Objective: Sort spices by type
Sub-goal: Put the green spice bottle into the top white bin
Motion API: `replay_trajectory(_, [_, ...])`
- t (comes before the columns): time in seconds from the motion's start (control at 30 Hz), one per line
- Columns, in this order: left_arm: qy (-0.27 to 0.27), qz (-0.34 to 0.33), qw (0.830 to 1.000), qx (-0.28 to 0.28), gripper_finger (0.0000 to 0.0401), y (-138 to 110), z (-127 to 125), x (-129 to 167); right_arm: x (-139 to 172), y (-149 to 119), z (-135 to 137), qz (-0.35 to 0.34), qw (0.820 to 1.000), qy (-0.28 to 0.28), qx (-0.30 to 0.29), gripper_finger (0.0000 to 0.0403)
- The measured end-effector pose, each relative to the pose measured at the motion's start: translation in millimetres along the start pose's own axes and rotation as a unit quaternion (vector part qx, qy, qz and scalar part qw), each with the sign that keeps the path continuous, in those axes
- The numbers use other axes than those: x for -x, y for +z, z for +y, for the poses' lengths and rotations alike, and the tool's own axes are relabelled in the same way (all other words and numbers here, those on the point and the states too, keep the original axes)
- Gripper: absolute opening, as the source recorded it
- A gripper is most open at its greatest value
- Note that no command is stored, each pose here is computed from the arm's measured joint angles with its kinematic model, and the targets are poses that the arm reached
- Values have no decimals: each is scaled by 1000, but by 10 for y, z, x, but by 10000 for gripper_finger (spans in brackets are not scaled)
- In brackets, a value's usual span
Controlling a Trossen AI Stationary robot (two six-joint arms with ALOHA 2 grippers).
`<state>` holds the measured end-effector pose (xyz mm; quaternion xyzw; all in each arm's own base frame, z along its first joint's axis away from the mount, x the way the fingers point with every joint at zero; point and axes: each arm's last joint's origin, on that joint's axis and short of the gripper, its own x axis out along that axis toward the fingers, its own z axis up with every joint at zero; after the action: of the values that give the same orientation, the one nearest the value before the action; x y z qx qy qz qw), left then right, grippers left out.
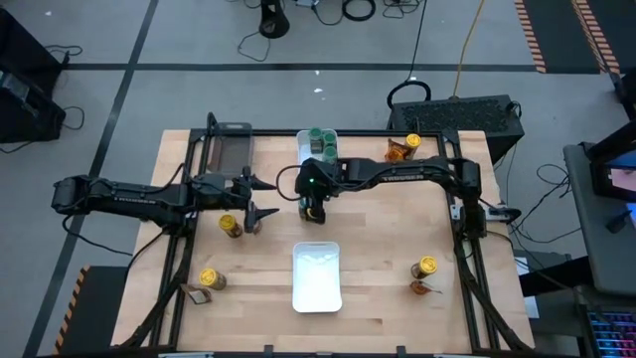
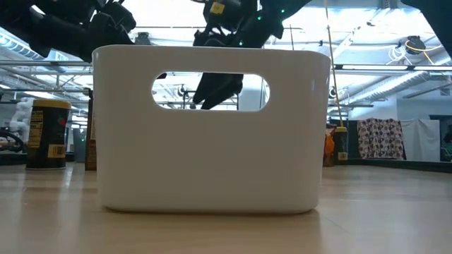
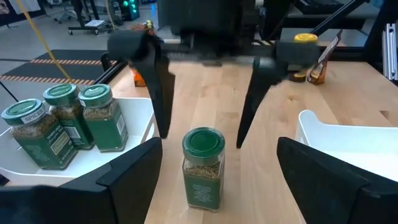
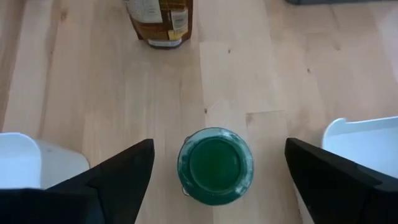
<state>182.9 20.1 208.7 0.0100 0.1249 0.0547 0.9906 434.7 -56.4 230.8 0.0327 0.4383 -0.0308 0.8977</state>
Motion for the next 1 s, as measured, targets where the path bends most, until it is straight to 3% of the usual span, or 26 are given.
replay_trajectory(0.23, [0, 4, 1000, 0, 322, -7, 0, 0, -225, -95, 24, 28, 1000, 3, 1, 345])
replay_trajectory(0.6, [0, 5, 1000, 0, 322, -8, 0, 0, -243, -74, 19, 15, 1000, -1, 2, 341])
replay_trajectory(1.0, [0, 5, 1000, 0, 322, -8, 0, 0, -240, -79, 4, 19, 1000, -14, 4, 232])
